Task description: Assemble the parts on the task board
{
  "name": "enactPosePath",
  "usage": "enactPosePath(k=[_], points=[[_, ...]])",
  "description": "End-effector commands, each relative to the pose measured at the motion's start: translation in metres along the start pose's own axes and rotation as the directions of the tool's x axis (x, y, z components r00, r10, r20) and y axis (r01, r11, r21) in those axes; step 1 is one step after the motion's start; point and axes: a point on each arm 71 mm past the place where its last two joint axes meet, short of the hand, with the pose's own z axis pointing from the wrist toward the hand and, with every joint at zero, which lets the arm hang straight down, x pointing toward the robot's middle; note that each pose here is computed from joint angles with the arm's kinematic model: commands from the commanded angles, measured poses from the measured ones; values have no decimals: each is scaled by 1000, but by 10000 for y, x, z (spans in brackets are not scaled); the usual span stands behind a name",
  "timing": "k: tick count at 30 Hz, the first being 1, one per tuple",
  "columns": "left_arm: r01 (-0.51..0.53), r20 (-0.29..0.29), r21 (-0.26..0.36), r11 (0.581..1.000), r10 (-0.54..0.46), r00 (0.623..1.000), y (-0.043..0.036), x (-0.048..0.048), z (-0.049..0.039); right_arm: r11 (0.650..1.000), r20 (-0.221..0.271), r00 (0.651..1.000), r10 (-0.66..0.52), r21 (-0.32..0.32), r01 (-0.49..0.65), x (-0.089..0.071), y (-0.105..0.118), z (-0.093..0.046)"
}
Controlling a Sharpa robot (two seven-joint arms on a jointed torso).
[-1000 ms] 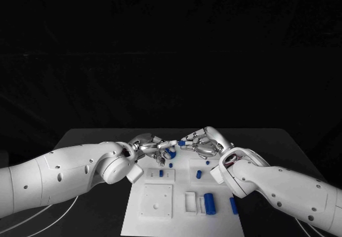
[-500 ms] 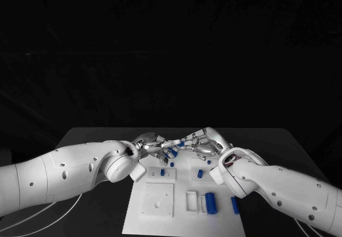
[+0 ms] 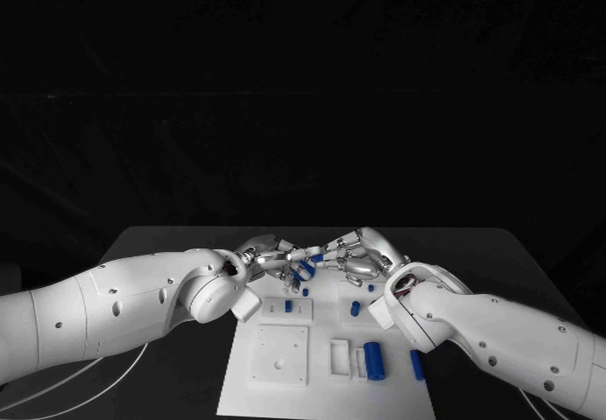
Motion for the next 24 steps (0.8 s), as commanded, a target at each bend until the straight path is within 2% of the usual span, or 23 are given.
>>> enactPosePath(k=[1, 24], points=[[21, -14, 22, 1000, -21, 1000, -22, 21, 7, 1000, -22, 1000, 2, -3, -2, 25, 8, 0], [27, -20, 23, 999, -27, 999, -21, 20, 8, 1000, -24, 1000, 2, 5, -2, 23, -9, 6]])
